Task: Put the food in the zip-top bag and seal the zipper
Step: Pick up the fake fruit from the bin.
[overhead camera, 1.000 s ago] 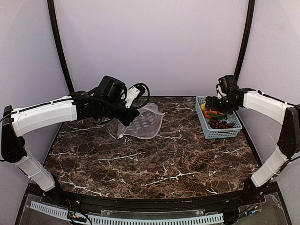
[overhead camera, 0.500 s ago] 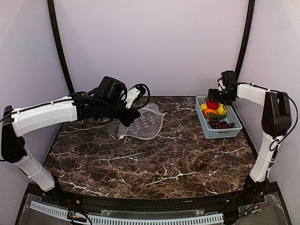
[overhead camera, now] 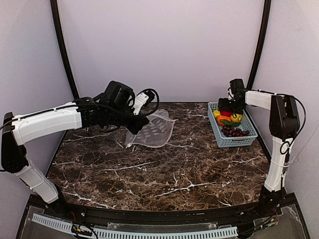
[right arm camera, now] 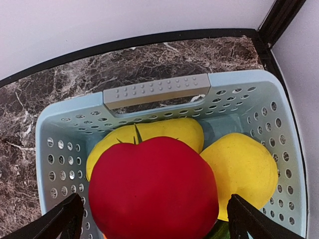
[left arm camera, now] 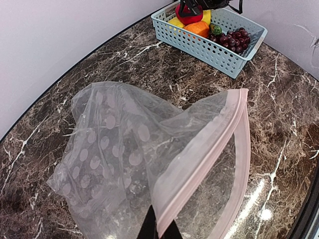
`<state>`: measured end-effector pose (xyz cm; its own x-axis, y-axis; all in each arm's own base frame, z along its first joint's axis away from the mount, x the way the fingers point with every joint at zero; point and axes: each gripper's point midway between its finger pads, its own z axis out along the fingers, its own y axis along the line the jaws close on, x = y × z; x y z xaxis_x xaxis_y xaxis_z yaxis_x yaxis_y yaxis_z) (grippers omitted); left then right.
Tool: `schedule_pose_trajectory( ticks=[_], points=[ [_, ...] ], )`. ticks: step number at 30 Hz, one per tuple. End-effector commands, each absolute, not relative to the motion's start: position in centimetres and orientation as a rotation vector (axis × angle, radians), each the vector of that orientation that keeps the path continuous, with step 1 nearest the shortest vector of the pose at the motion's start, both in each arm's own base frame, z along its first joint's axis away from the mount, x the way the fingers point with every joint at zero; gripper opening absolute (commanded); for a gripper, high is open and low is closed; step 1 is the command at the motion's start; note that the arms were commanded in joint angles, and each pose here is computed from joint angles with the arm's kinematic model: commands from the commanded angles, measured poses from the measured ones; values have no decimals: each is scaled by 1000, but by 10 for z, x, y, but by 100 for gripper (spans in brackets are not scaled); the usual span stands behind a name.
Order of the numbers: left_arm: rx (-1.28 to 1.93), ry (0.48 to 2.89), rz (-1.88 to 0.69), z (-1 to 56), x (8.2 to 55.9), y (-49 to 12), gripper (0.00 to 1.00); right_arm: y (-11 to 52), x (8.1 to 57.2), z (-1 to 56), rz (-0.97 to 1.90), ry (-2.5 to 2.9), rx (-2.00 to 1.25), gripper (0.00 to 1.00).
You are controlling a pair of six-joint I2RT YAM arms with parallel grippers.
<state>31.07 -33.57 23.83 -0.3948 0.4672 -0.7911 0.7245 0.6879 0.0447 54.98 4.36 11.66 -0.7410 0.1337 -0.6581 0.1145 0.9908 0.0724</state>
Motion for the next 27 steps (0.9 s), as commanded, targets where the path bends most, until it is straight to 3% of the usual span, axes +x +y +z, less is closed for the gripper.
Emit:
schedule_pose_trajectory(
  ticks=[1,27],
  points=[
    [901,2030,-387,254,309,-328,1,38,557,115,12,2404,199,98],
    [904,2022,-390,257,308,-328,1,41,564,112,19,2416,186,72]
  ],
)
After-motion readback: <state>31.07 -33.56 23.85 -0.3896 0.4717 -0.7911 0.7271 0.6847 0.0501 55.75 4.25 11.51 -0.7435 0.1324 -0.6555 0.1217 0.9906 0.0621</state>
